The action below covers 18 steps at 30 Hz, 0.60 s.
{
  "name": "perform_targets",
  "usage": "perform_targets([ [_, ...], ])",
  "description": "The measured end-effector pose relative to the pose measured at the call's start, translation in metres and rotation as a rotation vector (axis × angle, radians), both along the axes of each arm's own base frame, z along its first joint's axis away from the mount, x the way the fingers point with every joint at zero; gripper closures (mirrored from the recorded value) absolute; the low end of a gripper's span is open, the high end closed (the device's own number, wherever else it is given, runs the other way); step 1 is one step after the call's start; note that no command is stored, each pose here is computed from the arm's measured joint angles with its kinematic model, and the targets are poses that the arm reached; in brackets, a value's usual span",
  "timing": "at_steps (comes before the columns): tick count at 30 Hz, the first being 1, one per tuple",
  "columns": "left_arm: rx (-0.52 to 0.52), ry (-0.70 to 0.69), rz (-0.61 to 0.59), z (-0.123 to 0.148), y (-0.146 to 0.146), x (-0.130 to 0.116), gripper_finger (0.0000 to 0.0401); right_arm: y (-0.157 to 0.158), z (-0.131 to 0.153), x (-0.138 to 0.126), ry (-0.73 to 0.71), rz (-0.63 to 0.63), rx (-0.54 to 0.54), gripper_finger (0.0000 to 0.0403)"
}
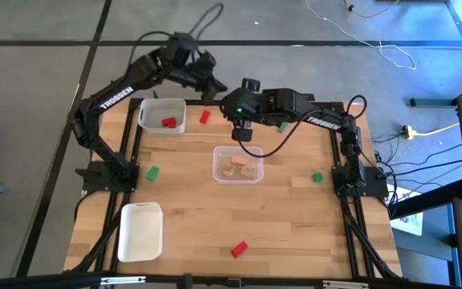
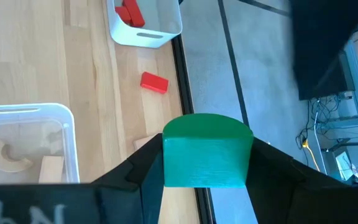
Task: Sort & place blocks by color
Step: Put the green block into the white bin
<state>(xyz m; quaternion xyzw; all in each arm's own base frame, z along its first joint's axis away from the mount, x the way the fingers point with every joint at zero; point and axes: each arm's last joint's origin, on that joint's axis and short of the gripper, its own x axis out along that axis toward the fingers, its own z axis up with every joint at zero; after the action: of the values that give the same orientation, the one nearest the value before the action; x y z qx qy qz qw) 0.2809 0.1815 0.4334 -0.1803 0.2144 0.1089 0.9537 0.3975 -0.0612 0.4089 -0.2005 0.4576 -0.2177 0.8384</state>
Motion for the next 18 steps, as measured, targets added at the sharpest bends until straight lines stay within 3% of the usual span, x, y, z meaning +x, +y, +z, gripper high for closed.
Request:
perform_targets([
  [5,0.068,0.088,0.066,0.016,-0.004,-0.014,0.0401,0.0,0.0,0.0,0.004,-0.001,0.001,0.023],
  [9,0.117,0.127,0.037,0.015,-0.005,-0.017,0.0391,0.0,-0.001,0.0,0.006,-0.002,0.002,0.023],
  [18,0.177,0.233,0.047,0.004,-0.007,-0.014,0.0339,-0.001,-0.001,0.001,-0.001,-0.005,-0.004,0.023],
])
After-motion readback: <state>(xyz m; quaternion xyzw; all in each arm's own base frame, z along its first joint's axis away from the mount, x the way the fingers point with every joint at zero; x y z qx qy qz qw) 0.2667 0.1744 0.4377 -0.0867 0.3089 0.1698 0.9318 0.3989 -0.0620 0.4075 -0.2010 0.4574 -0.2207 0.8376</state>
